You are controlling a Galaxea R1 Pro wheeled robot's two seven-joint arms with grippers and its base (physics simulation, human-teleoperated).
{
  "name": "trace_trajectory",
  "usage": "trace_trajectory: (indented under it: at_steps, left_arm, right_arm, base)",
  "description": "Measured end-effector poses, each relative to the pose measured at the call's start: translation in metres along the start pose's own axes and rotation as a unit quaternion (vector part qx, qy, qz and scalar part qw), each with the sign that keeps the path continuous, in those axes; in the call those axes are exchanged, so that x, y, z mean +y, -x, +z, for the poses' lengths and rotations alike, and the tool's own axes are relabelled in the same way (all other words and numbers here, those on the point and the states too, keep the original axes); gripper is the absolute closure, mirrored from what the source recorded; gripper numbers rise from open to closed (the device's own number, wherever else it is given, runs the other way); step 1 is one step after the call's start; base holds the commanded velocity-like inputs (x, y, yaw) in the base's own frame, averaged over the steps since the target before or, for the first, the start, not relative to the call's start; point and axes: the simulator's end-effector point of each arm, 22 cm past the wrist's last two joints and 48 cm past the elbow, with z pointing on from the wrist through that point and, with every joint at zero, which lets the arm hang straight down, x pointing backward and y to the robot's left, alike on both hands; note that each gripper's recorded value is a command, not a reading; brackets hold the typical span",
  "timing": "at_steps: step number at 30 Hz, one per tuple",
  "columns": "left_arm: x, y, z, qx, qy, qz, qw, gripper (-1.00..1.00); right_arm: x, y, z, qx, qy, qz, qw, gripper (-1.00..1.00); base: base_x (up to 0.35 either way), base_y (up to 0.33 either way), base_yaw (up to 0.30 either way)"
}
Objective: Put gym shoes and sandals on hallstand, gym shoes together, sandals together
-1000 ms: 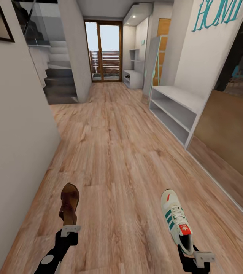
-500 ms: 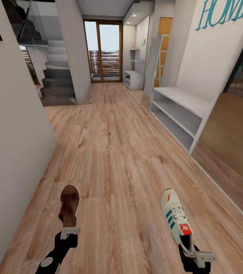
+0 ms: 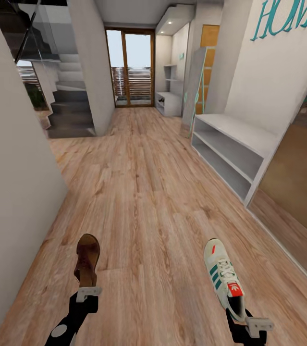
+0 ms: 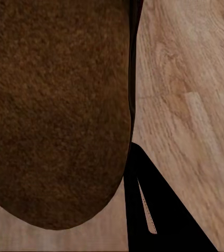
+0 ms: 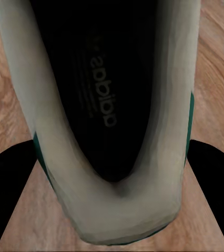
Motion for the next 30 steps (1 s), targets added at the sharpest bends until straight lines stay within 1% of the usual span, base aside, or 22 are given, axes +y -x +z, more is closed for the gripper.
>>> trace_trajectory:
  at_steps: [7,21,30]
  left_arm:
    - [-0.001,0.000,0.000,-0.001,0.000,0.000,1.0000,1.00]
    - [-0.001,0.000,0.000,0.000,0.000,-0.001,1.0000,1.00]
    - [-0.001,0.000,0.000,0.000,0.000,-0.001,1.0000,1.00]
  right_arm:
    - [0.005,0.001,0.000,-0.001,0.002,0.003,1.0000,1.00]
    - [0.003,-0.002,-0.001,0.002,0.001,0.002,1.0000,1.00]
    - [0.007,-0.021,-0.009,0.023,0.007,0.006,0.9997,1.00]
  base:
    - [0.338,0.000,0.000]
    - [0.338,0.000,0.000]
    - [0.338,0.000,0.000]
